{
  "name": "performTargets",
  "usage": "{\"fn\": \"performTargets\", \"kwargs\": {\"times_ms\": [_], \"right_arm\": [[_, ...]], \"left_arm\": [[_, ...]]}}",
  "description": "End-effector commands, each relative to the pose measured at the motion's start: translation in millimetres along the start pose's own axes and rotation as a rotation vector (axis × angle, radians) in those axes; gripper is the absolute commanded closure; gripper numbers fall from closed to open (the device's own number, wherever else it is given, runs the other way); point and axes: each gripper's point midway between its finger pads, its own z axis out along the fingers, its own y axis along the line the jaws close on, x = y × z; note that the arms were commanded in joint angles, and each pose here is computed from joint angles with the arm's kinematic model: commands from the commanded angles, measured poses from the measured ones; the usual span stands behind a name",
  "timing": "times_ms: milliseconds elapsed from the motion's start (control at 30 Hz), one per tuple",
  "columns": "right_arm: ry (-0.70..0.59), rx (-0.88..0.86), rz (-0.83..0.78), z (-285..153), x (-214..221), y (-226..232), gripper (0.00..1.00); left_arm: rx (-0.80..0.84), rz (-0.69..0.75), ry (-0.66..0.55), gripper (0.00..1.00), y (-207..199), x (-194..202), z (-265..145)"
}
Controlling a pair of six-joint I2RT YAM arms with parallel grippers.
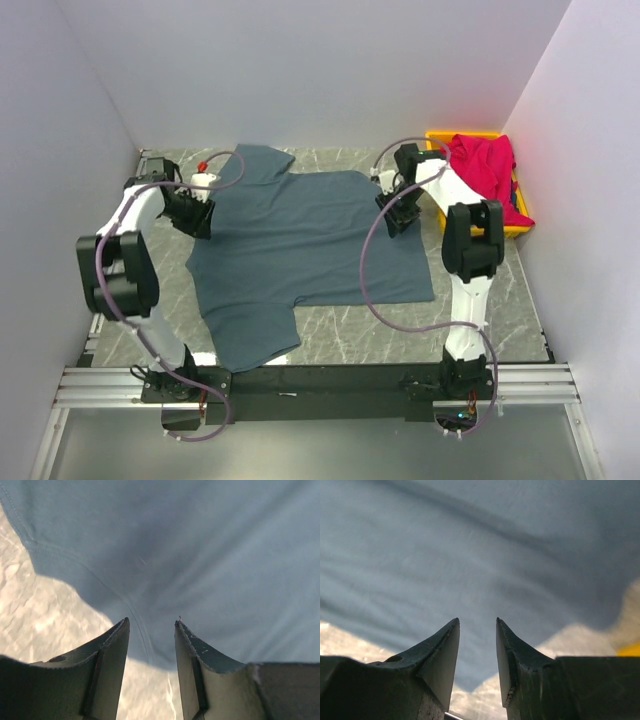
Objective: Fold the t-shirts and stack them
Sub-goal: Flatten the tshirt out
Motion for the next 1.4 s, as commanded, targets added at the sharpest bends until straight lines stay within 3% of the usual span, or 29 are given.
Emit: {"fn": "performTargets", "kwargs": {"times_ms": [0, 200, 367, 533, 633, 700, 833, 867, 933, 967, 1100, 1367], "right_arm": [[0.016, 0.002, 0.038, 12, -4, -3, 0.58], [0.116, 0.015, 0.026, 42, 32, -2, 0.58], [0.213, -0.010, 0.004, 52, 78, 12, 0.58], [0.218, -0.095, -0.060, 28, 98, 37, 0.57], [0.056, -0.204, -0.020, -11, 61, 47, 0.52], [-0.092, -0.240, 0.032, -42, 18, 36, 0.46], [-0.317, -0.093, 0.082, -83, -62, -12, 0.45], [-0.321, -0.063, 0.118, -74, -73, -24, 0.44], [-0.395, 0.052, 0.127, -85, -101, -49, 0.44], [-0.382, 0.061, 0.150, -70, -108, -58, 0.44], [-0.415, 0.154, 0.148, -55, -130, -77, 0.40], [-0.419, 0.058, 0.181, -8, -135, -72, 0.35]], "left_arm": [[-0.010, -0.105, -0.056, 0.53, 15, -21, 13], [-0.029, -0.165, 0.074, 0.54, 17, 31, 47], [-0.023, -0.154, 0.157, 0.54, -1, 79, 42], [0.033, -0.133, 0.197, 0.56, -33, 105, 18], [0.052, -0.104, 0.099, 0.52, -37, 72, -7], [0.051, -0.074, -0.032, 0.45, -26, 20, -24], [0.028, -0.117, -0.229, 0.32, 9, -70, -38], [0.010, -0.099, -0.302, 0.31, 20, -101, -51], [0.016, -0.155, -0.319, 0.31, 37, -119, -34], [0.000, -0.142, -0.354, 0.31, 45, -138, -38], [-0.012, -0.200, -0.353, 0.31, 69, -150, -4], [0.011, -0.230, -0.308, 0.31, 66, -129, 25]]}}
